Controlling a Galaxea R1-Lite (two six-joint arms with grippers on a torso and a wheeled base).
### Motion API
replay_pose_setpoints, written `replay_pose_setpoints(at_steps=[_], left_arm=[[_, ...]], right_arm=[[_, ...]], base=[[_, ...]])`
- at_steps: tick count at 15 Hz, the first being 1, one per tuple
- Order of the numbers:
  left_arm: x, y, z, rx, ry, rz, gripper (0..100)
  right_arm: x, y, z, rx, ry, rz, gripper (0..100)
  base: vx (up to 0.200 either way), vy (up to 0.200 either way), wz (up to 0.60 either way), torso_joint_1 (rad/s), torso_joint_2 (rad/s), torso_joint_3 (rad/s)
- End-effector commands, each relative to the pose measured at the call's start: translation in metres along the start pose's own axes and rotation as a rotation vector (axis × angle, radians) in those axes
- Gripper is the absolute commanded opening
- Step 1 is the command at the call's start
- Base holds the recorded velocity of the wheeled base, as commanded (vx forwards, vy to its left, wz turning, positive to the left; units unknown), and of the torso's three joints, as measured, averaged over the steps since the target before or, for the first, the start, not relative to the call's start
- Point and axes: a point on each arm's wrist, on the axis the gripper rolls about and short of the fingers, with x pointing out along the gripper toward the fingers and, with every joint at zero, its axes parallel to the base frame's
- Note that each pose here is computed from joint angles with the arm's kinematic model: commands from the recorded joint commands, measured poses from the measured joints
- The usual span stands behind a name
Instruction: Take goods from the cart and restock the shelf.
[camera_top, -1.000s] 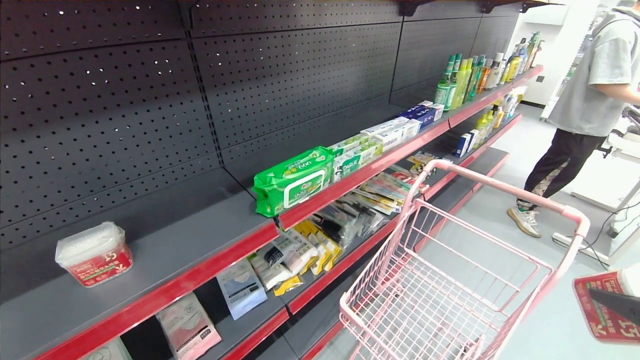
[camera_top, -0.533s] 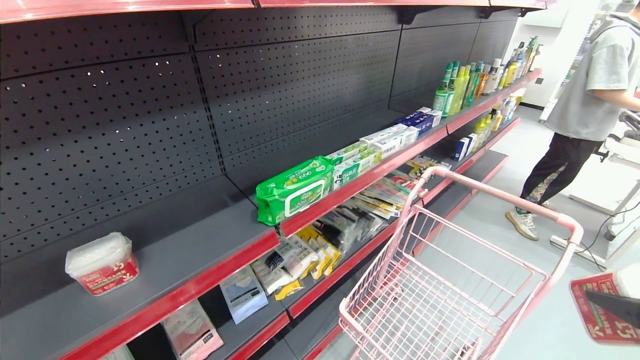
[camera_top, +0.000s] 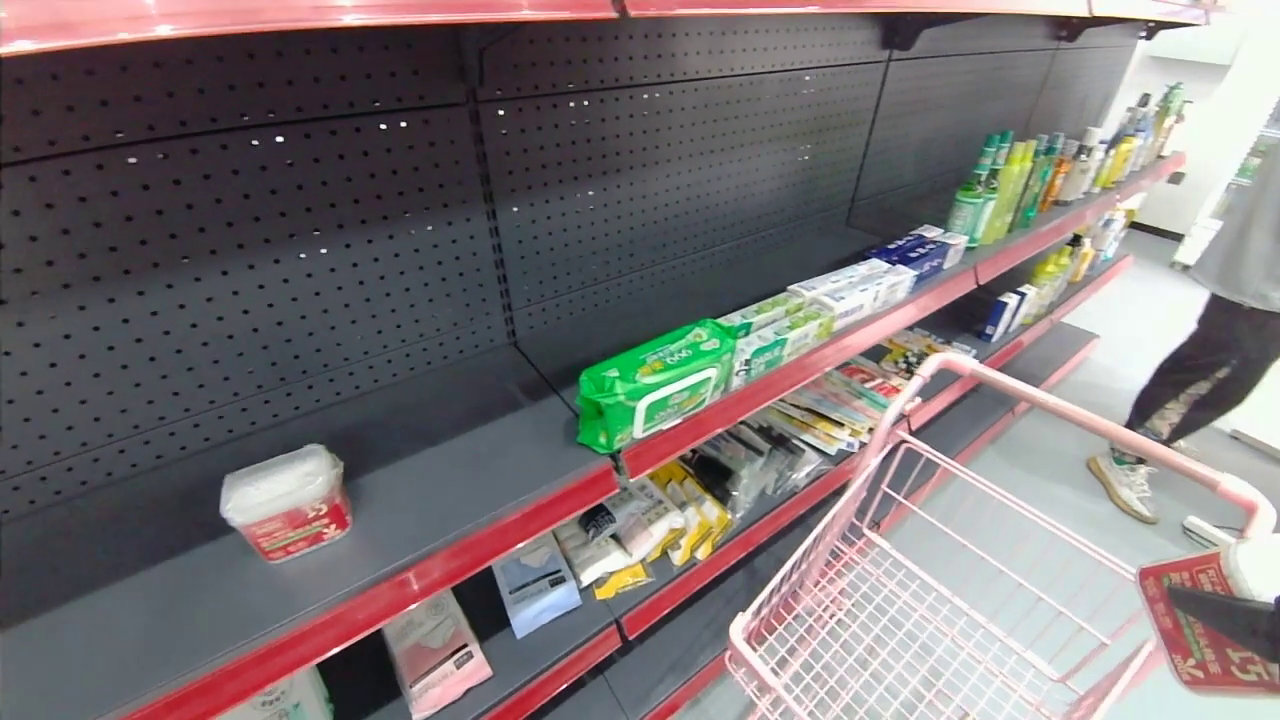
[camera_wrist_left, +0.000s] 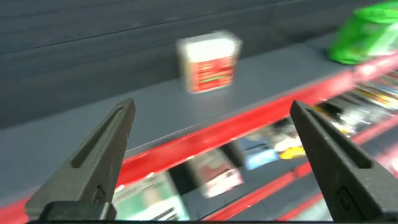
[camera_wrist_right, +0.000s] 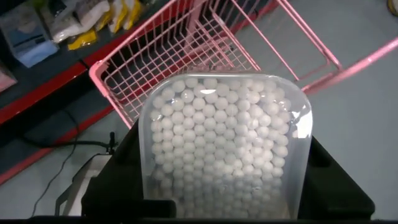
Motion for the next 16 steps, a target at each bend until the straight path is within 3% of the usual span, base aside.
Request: replay_pose_setpoints(at_steps=[1,10,13,16], left_arm=[[0.0,0.0,0.0,0.0,0.0,0.0,100],[0.0,0.0,0.0,0.0,0.0,0.0,100],[0.0,0.0,0.0,0.001,0.0,-0.001,100],[0.0,0.0,0.0,0.001,0.0,-0.004,100]], right_arm=[[0.001,0.0,0.0,0.001,0.004,0.0,0],[-0.012,0.0,-0.003,0.002,-0.052,-0.014,0],[-0.023,-0.001,-0.011,0.004,-0.095,-0.049,0],[-0.034,0.001,-0.038,-0.017,-0.142,-0.058,0]], base=[[0.0,0.0,0.6,0.017,0.0,-0.007],[0.0,0.0,0.6,0.0,0.0,0.001],[0.0,0.0,0.0,0.0,0.0,0.0],[0.0,0.0,0.0,0.0,0.0,0.0]])
